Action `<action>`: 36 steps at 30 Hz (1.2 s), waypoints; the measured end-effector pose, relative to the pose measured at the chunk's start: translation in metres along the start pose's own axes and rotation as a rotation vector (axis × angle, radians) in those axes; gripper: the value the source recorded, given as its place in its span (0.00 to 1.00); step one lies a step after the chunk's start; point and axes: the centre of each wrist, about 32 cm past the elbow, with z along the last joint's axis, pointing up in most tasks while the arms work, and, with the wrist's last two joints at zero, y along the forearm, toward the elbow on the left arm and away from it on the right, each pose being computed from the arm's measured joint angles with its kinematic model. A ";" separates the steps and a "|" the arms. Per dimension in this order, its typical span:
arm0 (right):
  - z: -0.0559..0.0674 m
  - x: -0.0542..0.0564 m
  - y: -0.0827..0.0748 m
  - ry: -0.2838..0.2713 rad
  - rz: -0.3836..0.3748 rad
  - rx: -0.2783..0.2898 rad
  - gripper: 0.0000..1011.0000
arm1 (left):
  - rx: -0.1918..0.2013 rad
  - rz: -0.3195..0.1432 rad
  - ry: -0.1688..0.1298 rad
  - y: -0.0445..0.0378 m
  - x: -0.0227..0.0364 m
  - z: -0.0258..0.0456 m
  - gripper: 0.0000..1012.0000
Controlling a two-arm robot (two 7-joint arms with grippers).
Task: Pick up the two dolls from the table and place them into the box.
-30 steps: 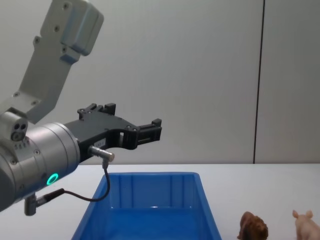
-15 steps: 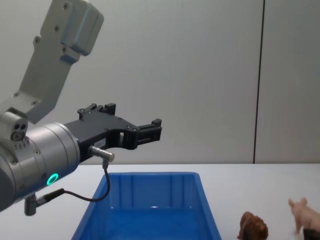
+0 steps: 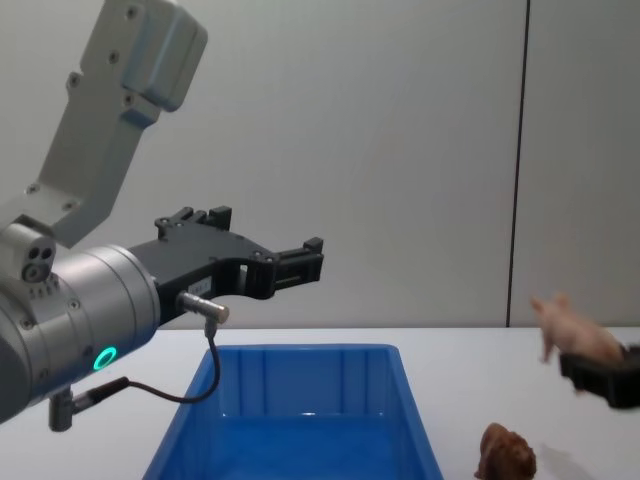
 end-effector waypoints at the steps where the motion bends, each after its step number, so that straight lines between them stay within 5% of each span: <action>1: 0.002 0.000 0.001 -0.004 0.008 0.007 0.37 | 0.000 0.000 0.000 0.0000 0.0000 0.0000 0.99; 13: 0.036 -0.012 0.026 -0.040 0.154 0.074 0.37 | 0.000 0.000 0.000 0.0000 0.0000 0.0000 0.99; 24: 0.049 -0.031 0.061 -0.032 0.304 0.034 0.39 | 0.000 0.000 0.000 0.0000 0.0000 0.0000 0.99; 36: 0.050 -0.049 0.085 -0.026 0.402 -0.009 0.76 | 0.000 0.000 0.000 0.0000 0.0000 0.0000 0.99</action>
